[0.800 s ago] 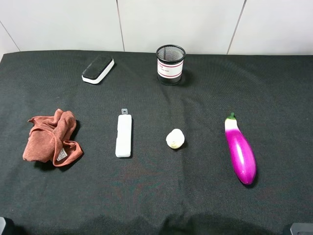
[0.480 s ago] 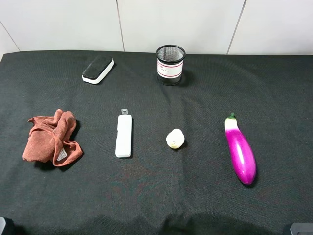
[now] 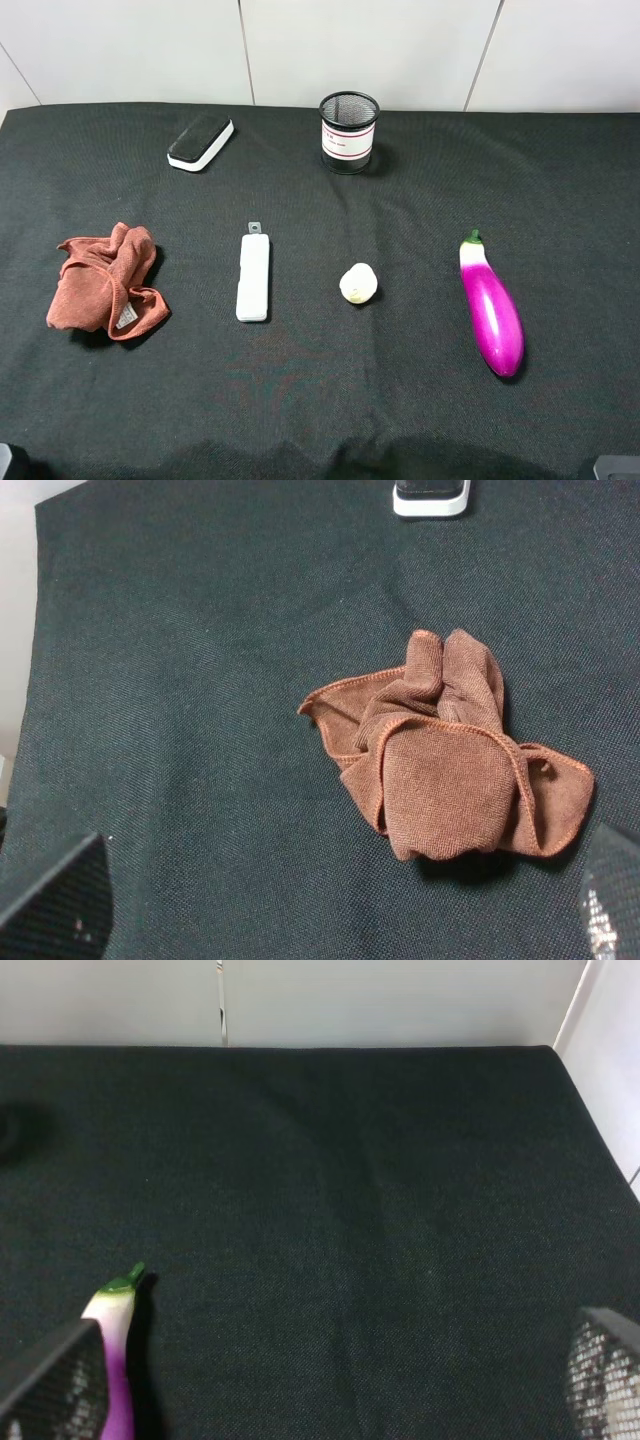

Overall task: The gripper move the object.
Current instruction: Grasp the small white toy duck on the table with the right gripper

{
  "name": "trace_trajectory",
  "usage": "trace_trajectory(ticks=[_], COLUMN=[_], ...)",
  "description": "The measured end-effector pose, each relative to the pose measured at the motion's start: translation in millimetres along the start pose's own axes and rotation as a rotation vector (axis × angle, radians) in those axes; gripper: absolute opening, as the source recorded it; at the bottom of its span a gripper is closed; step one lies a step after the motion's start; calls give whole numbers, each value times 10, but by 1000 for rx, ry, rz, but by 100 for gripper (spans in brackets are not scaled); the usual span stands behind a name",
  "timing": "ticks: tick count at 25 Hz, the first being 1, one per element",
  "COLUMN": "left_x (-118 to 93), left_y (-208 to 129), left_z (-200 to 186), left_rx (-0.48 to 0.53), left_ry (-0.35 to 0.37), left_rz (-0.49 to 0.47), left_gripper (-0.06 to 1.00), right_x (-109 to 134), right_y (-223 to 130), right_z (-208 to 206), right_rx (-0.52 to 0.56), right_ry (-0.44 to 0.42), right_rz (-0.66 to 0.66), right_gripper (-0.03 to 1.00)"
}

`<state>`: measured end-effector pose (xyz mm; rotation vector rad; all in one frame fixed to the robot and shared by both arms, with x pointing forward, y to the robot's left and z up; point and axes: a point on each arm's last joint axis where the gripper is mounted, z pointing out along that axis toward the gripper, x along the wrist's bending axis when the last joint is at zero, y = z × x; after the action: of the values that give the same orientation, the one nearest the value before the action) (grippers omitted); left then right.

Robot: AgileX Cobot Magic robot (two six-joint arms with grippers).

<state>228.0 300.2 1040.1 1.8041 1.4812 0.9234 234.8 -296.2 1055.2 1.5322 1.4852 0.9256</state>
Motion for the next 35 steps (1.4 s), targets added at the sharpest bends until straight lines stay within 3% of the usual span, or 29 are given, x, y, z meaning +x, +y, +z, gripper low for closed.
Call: trace_trajectory(ticks=[17,30,35], left_x=[0,0,0], left_y=[0,0,0], left_z=[0,0,0], left_rx=[0,0,0], left_ry=[0,0,0], left_rz=[0,0,0], left_gripper=[99,99,99], right_x=[71,102,125], right_y=[12,429,516], right_z=[8,462,658], right_rx=[5,280,335], right_ry=[79,167,219], right_rz=[48,-91,-144], right_gripper=[69,69,69])
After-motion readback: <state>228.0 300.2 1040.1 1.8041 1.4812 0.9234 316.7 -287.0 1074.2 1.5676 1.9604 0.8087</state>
